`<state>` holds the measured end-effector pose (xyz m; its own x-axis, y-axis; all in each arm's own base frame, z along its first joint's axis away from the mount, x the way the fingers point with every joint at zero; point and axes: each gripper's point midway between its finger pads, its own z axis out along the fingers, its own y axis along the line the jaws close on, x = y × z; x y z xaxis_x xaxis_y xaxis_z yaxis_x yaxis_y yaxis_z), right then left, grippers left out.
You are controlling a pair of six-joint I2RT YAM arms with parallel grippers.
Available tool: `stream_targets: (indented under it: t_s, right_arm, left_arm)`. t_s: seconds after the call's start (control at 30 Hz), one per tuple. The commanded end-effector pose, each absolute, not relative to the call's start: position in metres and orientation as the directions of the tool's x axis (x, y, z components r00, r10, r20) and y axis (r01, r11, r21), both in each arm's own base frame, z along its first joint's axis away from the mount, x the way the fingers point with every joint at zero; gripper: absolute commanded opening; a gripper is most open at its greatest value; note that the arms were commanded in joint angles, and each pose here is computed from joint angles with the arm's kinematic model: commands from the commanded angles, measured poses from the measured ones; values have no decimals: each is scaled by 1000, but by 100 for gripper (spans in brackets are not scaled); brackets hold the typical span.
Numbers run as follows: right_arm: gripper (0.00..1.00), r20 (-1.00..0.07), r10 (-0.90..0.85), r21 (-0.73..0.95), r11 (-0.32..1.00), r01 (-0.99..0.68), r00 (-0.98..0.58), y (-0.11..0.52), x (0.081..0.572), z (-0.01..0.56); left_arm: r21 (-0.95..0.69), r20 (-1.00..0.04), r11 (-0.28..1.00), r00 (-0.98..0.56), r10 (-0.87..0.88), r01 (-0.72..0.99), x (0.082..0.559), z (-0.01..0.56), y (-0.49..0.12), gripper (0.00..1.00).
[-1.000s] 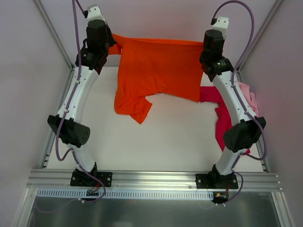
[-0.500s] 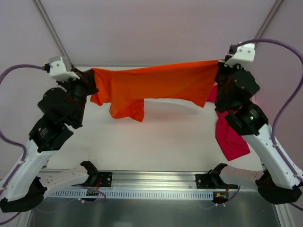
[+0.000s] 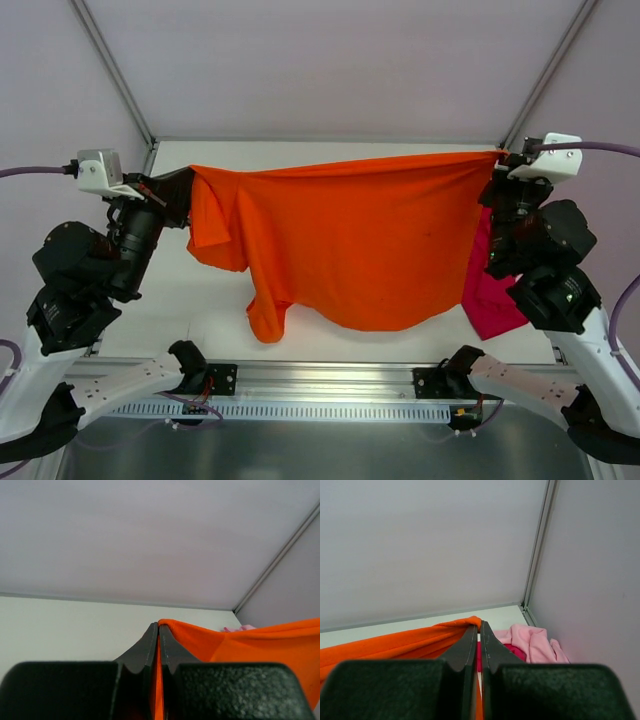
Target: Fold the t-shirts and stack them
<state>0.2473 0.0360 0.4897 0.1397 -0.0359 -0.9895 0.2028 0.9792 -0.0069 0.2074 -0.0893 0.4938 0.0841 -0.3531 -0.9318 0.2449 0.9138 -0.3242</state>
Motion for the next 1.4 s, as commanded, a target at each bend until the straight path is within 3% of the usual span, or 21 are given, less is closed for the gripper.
stream_targets:
  t_s: [0.0, 0.1, 0.2, 0.43, 0.73, 0.93, 1.13, 1.2, 1.37]
  right_arm:
    - [1, -986, -60, -16, 961, 277, 153, 29, 252, 502]
    - [1, -981, -128, -76, 944, 320, 147, 42, 271, 501]
    - [1, -979, -193, -157, 927, 341, 73, 63, 311, 490]
    - [1, -982, -180, -190, 928, 320, -59, 89, 412, 442]
    - [1, -952, -219, -282, 897, 340, -213, 97, 519, 353]
    - [1, -907, -259, -357, 891, 281, -332, 108, 563, 276]
    - [1, -889, -227, -349, 898, 268, -398, 97, 596, 231]
    - [1, -897, -196, -316, 911, 266, -395, 91, 608, 238]
    - [1, -905, -191, -307, 912, 273, -381, 91, 626, 229]
  left_arm:
    - [-306, -931, 935, 148, -333, 179, 214, 504, -78, 0]
    - [-274, -949, 962, 163, -269, -6, 240, 503, -71, 0]
    - [-132, -981, 982, 159, -111, -133, 280, 505, -87, 0]
    - [-179, -983, 974, -17, -183, -142, 395, 447, -96, 0]
    - [-72, -968, 964, -215, -130, -255, 531, 330, -89, 0]
    - [-55, -947, 963, -291, -134, -265, 583, 271, -88, 0]
    - [-86, -934, 961, -313, -170, -265, 616, 247, -82, 0]
    - [-148, -933, 958, -288, -218, -245, 627, 264, -81, 0]
    - [-130, -934, 958, -293, -205, -256, 642, 249, -69, 0]
